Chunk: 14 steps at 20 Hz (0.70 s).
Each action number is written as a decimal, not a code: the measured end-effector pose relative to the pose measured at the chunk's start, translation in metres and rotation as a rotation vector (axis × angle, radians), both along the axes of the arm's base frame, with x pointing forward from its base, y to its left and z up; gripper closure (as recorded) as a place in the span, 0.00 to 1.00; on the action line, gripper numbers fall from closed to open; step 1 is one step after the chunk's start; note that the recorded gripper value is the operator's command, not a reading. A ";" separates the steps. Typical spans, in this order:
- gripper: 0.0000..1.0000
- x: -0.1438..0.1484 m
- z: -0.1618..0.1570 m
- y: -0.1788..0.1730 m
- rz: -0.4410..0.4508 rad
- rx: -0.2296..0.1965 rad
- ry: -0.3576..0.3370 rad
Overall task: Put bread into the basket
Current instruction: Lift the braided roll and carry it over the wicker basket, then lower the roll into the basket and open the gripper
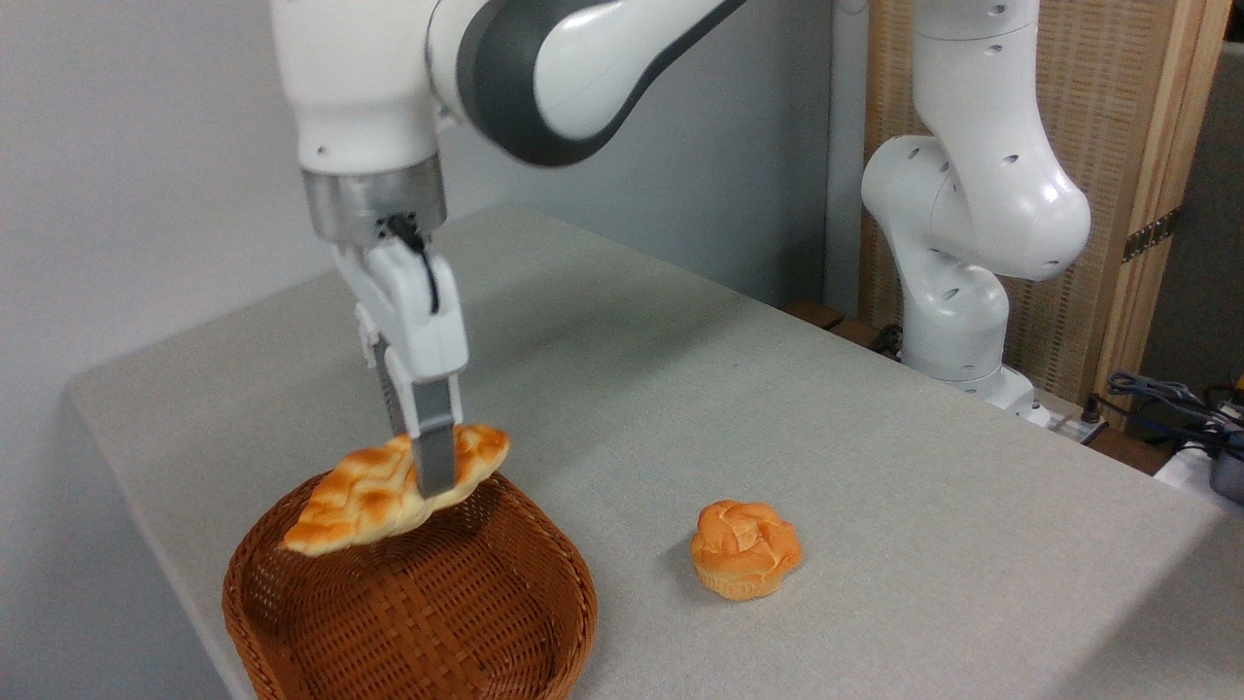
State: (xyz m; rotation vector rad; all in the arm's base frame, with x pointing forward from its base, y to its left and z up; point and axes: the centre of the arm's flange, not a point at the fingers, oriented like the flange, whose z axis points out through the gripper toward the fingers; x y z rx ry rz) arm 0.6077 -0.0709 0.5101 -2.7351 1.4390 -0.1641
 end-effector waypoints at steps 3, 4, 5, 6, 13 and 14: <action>0.00 0.008 -0.018 -0.021 -0.044 0.017 -0.003; 0.00 0.009 -0.023 -0.027 -0.054 0.016 -0.006; 0.00 0.012 -0.028 -0.031 -0.060 0.014 -0.014; 0.00 0.015 -0.031 -0.033 -0.062 0.012 -0.021; 0.00 0.019 -0.034 -0.033 -0.062 0.011 -0.028; 0.00 0.019 -0.033 -0.033 -0.062 0.011 -0.029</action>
